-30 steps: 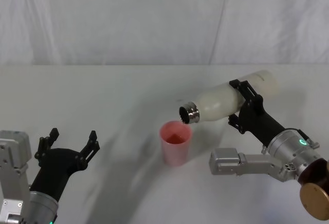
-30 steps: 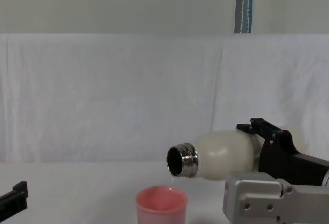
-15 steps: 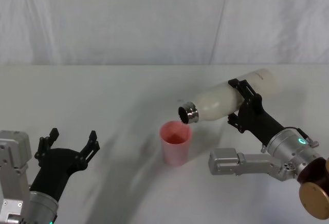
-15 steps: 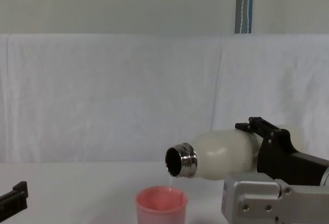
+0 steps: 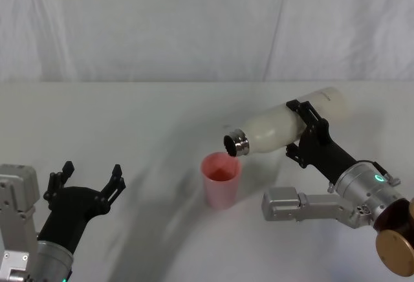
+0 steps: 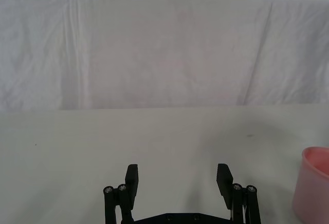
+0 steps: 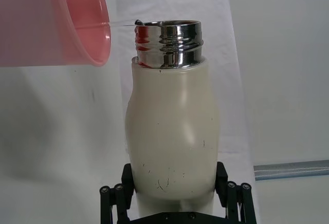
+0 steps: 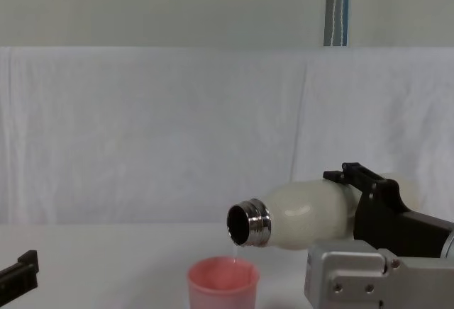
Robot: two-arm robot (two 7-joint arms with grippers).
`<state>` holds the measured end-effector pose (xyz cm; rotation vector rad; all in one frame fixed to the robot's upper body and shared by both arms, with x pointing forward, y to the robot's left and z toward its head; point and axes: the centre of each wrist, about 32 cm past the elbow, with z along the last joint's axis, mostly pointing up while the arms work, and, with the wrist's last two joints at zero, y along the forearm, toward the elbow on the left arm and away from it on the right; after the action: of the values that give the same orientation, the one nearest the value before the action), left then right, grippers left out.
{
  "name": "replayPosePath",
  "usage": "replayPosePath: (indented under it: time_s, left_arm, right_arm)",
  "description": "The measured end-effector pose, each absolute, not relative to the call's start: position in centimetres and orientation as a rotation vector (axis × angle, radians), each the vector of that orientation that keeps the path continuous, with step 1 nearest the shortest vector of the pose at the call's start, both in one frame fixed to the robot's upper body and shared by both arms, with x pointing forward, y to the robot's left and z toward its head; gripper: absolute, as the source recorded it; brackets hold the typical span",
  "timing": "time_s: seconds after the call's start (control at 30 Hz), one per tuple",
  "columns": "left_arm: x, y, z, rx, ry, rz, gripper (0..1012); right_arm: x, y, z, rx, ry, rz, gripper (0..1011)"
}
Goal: Grasp the thermos with one hand and pour water into the cup lid.
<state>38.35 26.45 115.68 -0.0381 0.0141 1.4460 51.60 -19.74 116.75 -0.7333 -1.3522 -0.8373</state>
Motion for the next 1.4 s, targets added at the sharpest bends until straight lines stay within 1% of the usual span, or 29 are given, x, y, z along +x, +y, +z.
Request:
replayPosePath:
  time_s: [1.4]
  left_arm:
    - [38.35,26.45,115.68,-0.038,0.014,1.446,1001]
  right_arm:
    - [51.52,-19.67,116.85,-0.739,-1.36,-0.832,952]
